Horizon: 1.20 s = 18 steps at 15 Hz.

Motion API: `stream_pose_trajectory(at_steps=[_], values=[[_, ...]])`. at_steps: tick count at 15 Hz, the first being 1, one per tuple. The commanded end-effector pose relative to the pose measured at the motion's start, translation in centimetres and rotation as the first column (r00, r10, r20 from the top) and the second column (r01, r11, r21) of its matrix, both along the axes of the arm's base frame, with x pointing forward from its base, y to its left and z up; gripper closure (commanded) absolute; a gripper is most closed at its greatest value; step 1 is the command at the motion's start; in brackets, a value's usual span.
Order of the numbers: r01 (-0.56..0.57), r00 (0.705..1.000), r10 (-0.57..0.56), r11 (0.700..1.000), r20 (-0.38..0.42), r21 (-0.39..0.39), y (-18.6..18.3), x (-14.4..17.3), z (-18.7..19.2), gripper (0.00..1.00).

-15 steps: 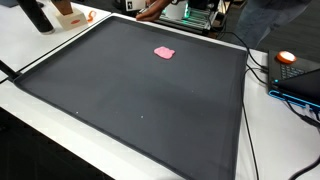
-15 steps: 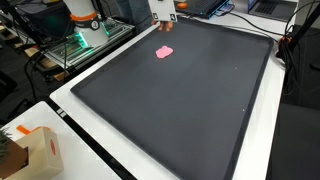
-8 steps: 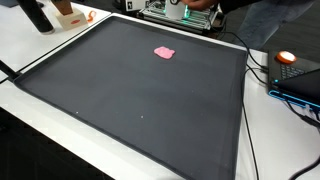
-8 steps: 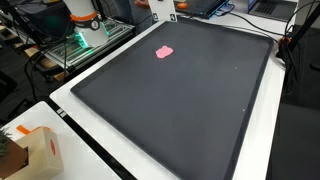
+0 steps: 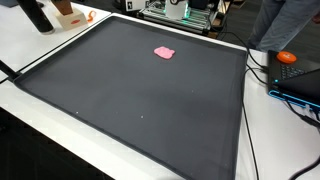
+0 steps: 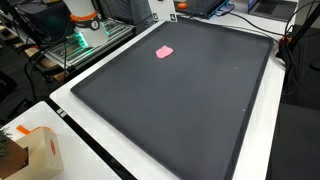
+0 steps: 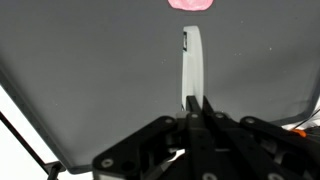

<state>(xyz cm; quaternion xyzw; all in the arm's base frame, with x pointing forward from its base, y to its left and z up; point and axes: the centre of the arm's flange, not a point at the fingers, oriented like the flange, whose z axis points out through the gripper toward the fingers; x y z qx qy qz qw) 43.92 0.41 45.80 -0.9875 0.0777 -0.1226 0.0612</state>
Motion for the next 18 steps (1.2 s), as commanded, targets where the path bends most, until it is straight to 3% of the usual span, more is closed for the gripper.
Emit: stream_pose_trajectory(at_steps=[1,11,18], values=[[0.0,1.0,0.0,1.0,0.0,0.0,0.0,0.0,0.0,0.96],[0.0,1.0,0.0,1.0,0.0,0.0,0.0,0.0,0.0,0.99],[0.001,0.992,-0.02,0.989,-0.123,-0.151,8.7,0.9,-5.3,0.99]])
